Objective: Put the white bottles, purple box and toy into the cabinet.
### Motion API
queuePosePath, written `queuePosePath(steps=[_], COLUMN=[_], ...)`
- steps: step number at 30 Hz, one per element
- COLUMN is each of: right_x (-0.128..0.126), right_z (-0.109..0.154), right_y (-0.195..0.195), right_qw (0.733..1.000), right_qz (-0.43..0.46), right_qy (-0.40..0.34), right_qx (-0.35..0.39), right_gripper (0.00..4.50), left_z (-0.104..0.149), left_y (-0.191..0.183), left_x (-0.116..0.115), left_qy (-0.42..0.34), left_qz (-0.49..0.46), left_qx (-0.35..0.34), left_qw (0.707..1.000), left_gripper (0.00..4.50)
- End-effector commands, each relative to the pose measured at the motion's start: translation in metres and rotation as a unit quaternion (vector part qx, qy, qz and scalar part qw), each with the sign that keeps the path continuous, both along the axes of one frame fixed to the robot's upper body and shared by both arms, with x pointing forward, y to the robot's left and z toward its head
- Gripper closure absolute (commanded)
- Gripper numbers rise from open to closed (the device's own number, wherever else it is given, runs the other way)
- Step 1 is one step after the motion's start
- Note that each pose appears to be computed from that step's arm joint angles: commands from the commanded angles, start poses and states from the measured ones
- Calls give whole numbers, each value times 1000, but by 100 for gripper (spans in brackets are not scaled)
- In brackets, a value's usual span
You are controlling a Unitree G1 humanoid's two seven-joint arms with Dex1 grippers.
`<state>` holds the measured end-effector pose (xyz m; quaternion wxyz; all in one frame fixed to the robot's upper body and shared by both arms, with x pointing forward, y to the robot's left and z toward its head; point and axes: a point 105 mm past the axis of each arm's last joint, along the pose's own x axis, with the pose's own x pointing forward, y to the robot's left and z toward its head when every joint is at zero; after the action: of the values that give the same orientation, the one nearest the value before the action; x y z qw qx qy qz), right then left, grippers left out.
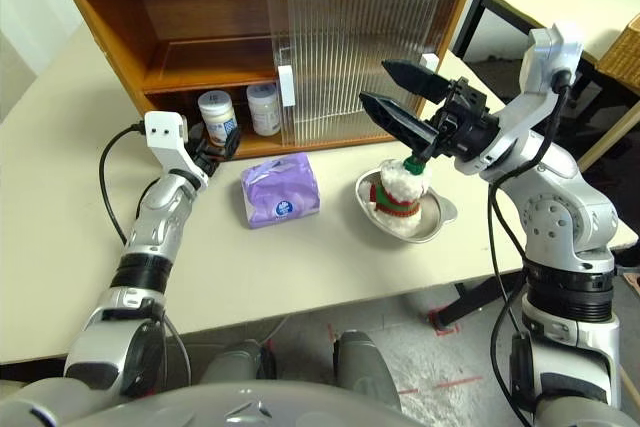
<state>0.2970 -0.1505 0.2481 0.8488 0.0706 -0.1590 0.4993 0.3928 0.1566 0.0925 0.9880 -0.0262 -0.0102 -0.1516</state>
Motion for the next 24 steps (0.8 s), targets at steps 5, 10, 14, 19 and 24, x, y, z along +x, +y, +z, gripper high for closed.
queuePosePath(steps=[5,10,14,19,24], right_x=[1,1,1,0,-1], right_z=[1,1,1,1,2], right_y=[2,2,2,2,1], right_qw=[1000,1000,1000,1000,1000], right_qz=[4,5,4,4,2], right_qy=[-6,-6,-6,-7,-8], right_qx=[-3,-3,-3,-4,-5], right_gripper=[0,0,0,0,0], left_z=[7,14,14,12,-8], left_y=[-3,-22,-24,-20,-20], left_x=[-17,-47,-69,-76,-87], left_qy=[17,32,39,45,48], left_qz=[-89,-251,-342,-371,-434], left_qx=[14,-24,-19,-17,65], left_qw=[996,967,939,927,897], left_gripper=[4,4,4,4,4])
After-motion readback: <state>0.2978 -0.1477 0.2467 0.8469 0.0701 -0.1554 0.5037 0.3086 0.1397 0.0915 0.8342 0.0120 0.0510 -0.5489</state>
